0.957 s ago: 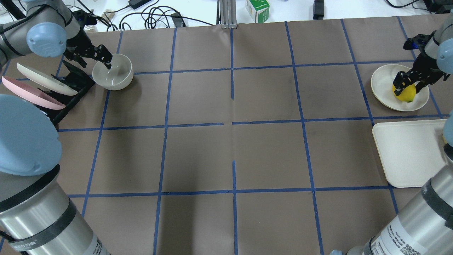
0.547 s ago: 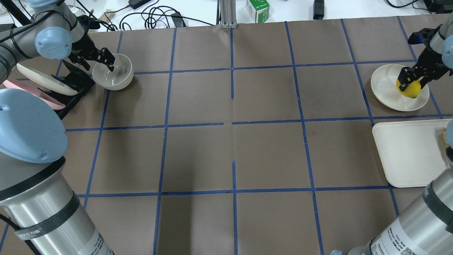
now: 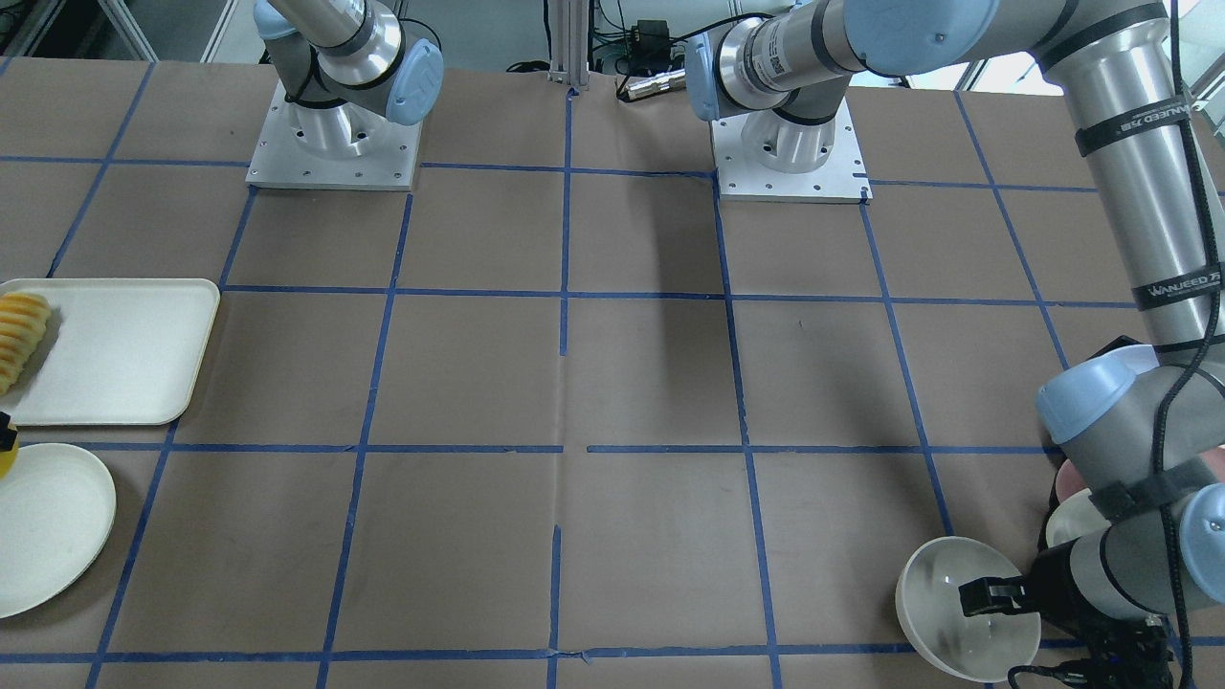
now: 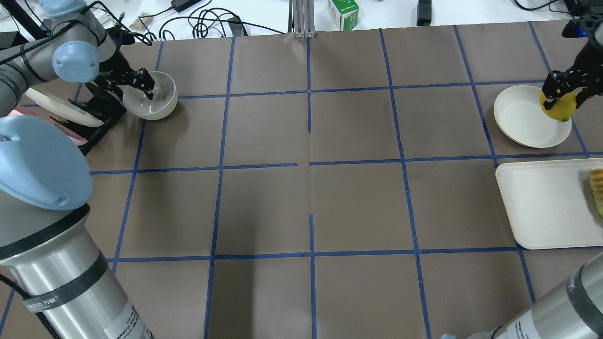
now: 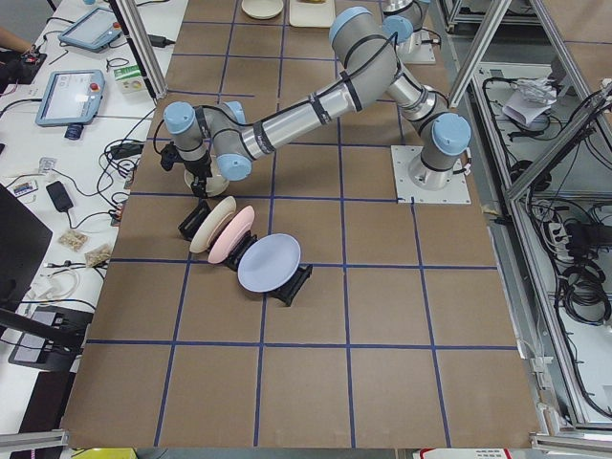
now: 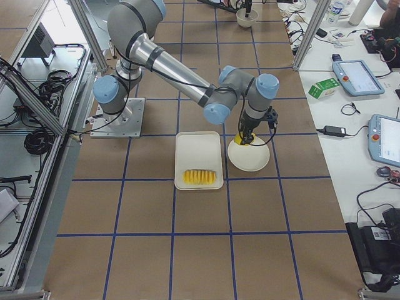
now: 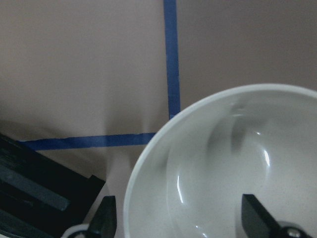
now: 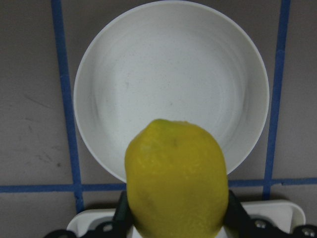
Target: Place bowl and put lemon in it
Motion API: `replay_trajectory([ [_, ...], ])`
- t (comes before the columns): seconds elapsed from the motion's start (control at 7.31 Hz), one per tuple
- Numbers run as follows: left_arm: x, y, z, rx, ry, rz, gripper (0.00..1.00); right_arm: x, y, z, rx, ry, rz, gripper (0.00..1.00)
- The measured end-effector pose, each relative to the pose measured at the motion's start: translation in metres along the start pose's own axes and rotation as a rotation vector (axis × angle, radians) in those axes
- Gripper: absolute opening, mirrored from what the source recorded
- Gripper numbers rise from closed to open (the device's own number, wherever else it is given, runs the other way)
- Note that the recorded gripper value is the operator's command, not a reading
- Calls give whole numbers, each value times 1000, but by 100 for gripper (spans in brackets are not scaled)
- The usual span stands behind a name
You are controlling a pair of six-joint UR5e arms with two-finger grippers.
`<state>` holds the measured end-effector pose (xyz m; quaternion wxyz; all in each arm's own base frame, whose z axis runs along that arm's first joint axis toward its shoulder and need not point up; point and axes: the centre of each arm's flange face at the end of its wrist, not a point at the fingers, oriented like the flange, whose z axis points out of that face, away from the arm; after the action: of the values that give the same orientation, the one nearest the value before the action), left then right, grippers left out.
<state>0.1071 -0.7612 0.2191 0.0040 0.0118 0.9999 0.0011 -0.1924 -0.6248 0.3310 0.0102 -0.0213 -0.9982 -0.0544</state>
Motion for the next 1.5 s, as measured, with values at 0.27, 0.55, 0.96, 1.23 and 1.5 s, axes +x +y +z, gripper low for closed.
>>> replay_trajectory([
  [0.27,0,1,-3,0,0,-4,0,-65,22,-50,-19,-38,51,0],
  [0.55,1,3,-12,2,14,-5,0,-140,45,-89,-18,-33,68,0],
  [0.96,8,11,-31,-27,30,-15,0,-187,59,-111,3,-23,52,0],
  [1.23,41,25,-57,-64,136,-4,0,-194,60,-119,25,-46,55,0],
  [1.5,128,46,-73,-98,217,46,0,-206,64,-125,37,-100,90,0],
])
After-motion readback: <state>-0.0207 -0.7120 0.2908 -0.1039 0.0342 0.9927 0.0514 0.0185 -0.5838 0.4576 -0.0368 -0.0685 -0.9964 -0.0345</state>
